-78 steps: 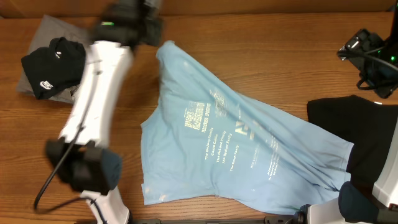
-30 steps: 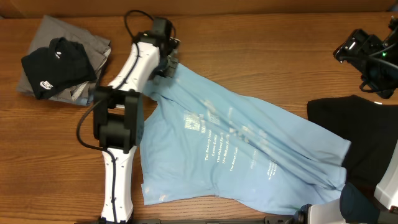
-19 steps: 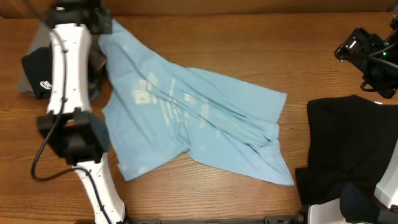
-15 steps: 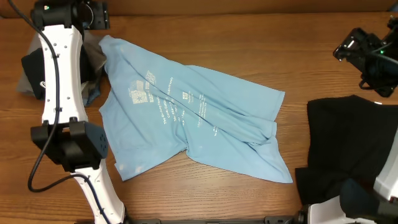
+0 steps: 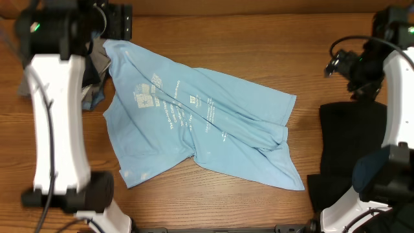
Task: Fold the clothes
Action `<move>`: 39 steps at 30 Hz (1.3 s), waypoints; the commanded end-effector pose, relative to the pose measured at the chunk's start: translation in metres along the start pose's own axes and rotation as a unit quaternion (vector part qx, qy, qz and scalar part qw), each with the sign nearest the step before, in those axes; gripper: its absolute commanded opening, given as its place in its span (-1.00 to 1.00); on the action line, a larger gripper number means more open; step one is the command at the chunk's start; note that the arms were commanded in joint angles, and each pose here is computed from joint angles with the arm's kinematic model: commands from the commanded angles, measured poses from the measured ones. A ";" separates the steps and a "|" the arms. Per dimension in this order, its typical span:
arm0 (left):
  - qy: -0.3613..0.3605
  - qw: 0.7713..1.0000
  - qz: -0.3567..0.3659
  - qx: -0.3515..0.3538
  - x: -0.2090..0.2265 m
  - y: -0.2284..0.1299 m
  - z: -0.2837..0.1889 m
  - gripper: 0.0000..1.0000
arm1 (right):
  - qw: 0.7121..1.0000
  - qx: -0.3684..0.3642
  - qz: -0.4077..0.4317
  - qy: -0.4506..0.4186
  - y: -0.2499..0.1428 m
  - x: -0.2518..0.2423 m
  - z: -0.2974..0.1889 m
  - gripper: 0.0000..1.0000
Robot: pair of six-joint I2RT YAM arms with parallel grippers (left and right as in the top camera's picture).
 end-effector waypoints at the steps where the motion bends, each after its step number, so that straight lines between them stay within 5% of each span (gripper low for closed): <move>1: -0.015 1.000 -0.002 0.001 -0.011 -0.011 -0.036 0.68 | 0.998 0.064 0.014 -0.025 -0.024 -0.018 0.051 0.17; 5: -0.017 0.999 0.004 0.049 -0.015 -0.034 -0.043 0.65 | 0.993 0.102 0.040 -0.039 -0.048 -0.031 0.096 -0.60; 11: -0.009 0.994 0.004 0.109 -0.012 -0.059 -0.047 0.60 | 0.975 0.099 0.158 -0.123 -0.074 -0.088 0.147 -0.90; 21: -0.008 0.994 0.004 0.112 -0.012 -0.061 -0.047 0.62 | 0.917 0.034 0.366 -0.158 -0.064 -0.208 0.140 -0.92; 23: -0.008 0.994 0.004 0.111 -0.012 -0.060 -0.047 0.64 | 0.904 0.022 0.414 -0.101 -0.057 -0.226 0.135 -0.92; 28: -0.007 0.994 0.004 0.109 -0.011 -0.059 -0.047 0.68 | 0.948 0.016 0.300 0.104 -0.031 -0.183 0.127 -0.85; 33: -0.007 0.995 0.004 0.103 -0.011 -0.057 -0.046 0.72 | 0.961 0.025 0.195 0.193 -0.028 -0.130 0.115 -0.85; 39: -0.008 0.995 0.004 0.101 -0.011 -0.056 -0.046 0.76 | 0.976 0.099 0.158 0.113 -0.057 -0.091 0.123 -0.83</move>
Point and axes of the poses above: each gripper's point midway between its finger pads, its own z axis out along the fingers, its own x axis along the line the jaws close on, y = z × x, the point moved 3 cm from there along -z, back along the fingers, and after that the axes turned 11 degrees about -z, right-handed, at the moved point
